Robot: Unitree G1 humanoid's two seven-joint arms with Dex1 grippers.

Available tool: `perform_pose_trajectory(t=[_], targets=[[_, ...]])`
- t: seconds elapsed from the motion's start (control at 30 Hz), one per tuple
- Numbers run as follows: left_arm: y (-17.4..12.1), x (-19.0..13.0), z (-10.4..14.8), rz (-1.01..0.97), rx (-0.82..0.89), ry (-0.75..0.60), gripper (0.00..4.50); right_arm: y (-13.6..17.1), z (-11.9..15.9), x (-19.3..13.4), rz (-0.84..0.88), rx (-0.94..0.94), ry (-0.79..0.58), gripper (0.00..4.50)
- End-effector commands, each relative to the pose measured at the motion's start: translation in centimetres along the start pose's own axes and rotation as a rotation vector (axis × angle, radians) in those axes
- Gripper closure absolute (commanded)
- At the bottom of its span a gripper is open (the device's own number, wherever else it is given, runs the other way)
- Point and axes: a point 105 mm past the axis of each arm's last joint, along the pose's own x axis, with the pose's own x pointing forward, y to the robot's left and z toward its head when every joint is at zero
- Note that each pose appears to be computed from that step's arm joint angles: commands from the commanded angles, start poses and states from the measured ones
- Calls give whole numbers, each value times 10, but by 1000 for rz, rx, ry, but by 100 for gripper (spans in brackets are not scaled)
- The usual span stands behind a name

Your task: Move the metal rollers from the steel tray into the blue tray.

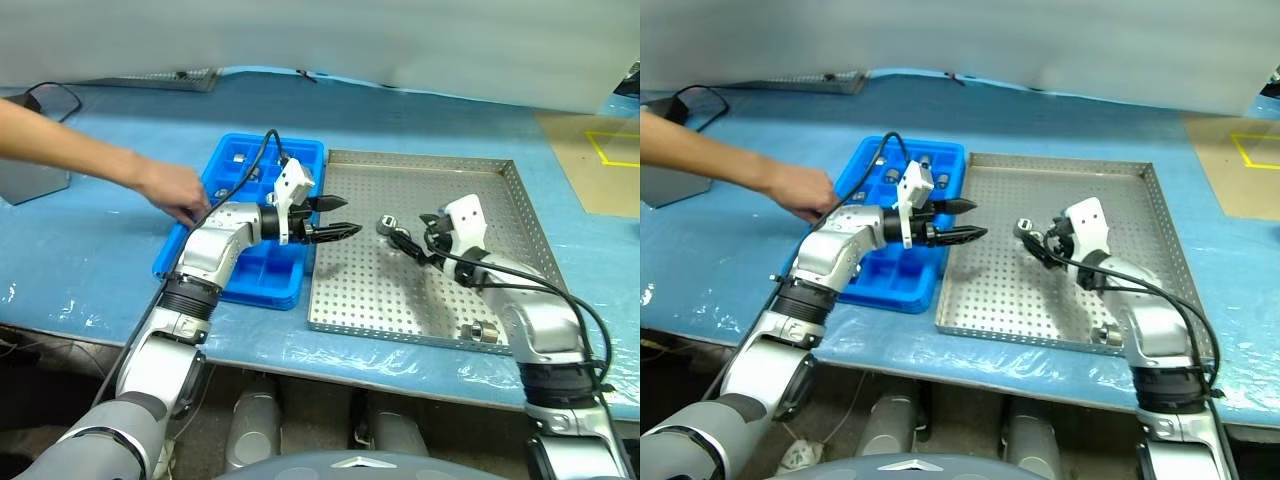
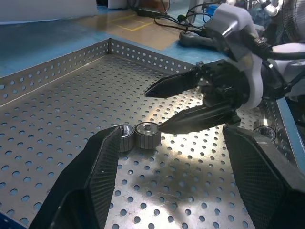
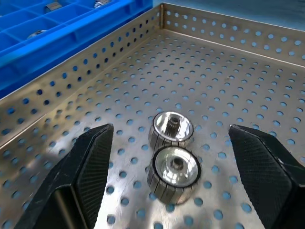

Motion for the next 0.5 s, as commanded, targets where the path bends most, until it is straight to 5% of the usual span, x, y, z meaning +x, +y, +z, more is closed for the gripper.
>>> perform_pose_trajectory(t=[0.03,0.43,0.5], targets=[[-1,-7,19,24,51,-43,90,0,3,12,-1,-33,-13,45],[0,-14,18,57,77,-16,90,-12,-24,25,-43,-28,32,45],[0,-14,17,56,79,-13,90,-8,-21,24,-16,-28,14,87]])
